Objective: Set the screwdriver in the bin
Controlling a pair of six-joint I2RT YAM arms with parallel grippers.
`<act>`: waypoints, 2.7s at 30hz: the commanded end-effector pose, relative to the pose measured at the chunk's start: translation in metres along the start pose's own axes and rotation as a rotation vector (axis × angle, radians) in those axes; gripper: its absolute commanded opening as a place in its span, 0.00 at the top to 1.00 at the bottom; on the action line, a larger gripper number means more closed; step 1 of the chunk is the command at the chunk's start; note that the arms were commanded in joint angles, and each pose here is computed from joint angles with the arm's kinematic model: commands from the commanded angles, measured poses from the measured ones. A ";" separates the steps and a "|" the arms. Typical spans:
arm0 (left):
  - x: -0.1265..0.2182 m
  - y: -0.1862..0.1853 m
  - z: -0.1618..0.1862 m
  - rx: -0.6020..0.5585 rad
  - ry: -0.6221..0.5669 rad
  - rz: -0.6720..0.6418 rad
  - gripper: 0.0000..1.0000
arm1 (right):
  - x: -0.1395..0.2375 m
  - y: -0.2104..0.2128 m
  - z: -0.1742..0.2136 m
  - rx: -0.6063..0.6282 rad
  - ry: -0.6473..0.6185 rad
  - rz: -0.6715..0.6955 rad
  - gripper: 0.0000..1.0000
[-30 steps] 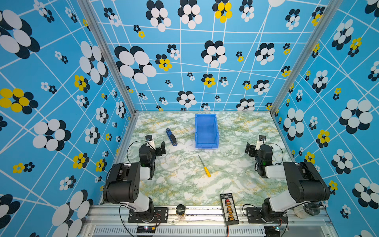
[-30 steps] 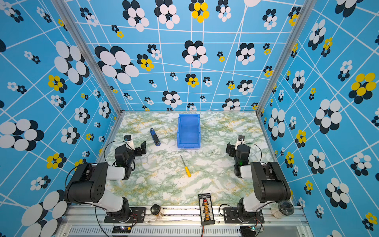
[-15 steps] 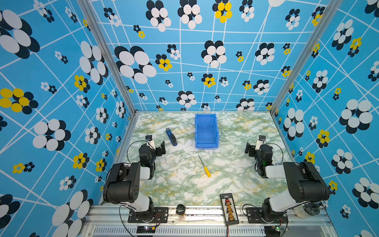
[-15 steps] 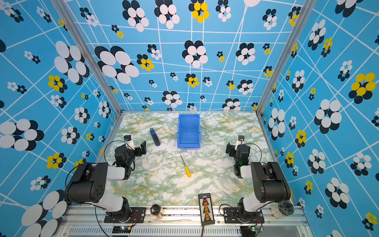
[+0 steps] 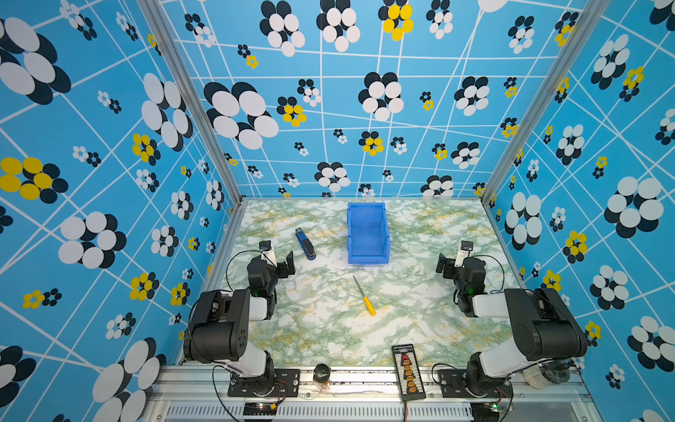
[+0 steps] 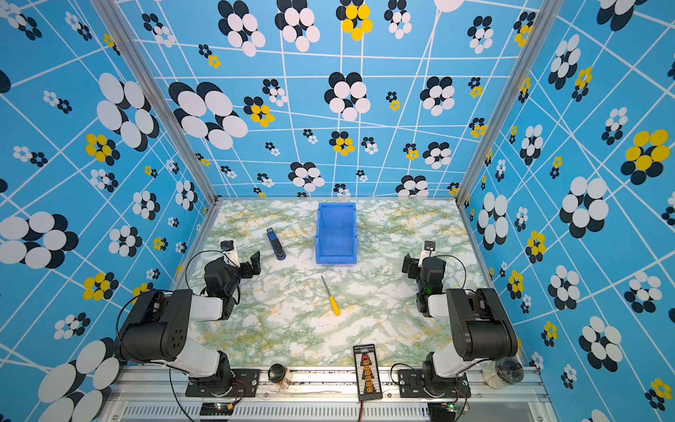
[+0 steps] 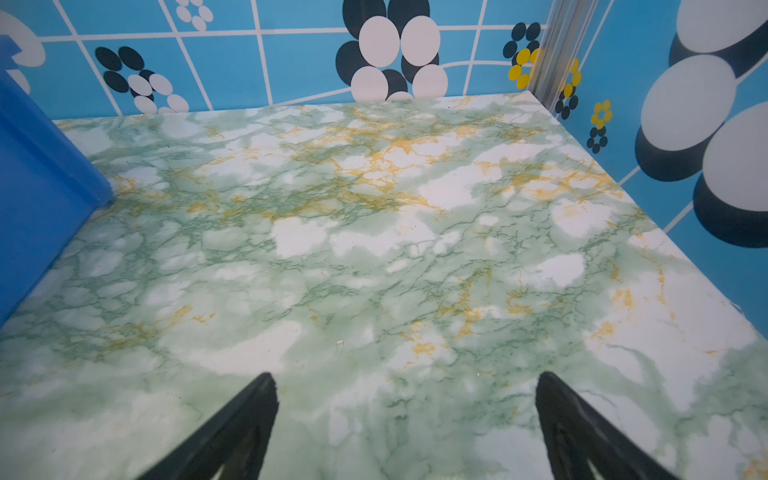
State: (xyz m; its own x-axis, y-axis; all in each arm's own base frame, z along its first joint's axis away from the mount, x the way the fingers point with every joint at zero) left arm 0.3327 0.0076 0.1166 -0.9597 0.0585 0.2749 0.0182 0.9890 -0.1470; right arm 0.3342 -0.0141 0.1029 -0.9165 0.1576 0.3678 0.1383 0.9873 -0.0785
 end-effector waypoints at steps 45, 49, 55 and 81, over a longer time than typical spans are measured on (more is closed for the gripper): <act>0.037 -0.061 -0.072 -0.155 0.322 0.331 0.01 | 0.112 0.061 -0.074 -0.154 0.523 -0.210 0.06; 0.065 -0.063 -0.105 -0.183 0.375 0.283 0.01 | 0.130 0.100 -0.064 -0.048 0.567 -0.308 0.14; 0.087 -0.065 -0.136 -0.153 0.477 0.244 0.01 | 0.147 0.156 -0.043 0.097 0.639 -0.396 0.18; 0.101 -0.086 -0.130 -0.081 0.583 0.374 0.01 | 0.156 0.286 0.035 0.360 0.849 -0.564 0.40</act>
State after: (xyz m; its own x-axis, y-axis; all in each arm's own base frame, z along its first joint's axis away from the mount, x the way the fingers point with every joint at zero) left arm 0.2776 -0.0500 0.2815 -0.5943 0.4195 0.6862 0.3529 0.9027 -0.2462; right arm 0.2159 0.2851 0.1060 -0.2409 -0.2219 0.9448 -0.4669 0.8800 0.0876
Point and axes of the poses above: each gripper's point midway between its finger pads, its own x axis back along the fingers, its own y axis along the line the jaws close on, z = x × y, the point moved 6 cm from there along x, back along the fingers, and after that the axes turned 3 degrees about x, right-handed, at the moved point
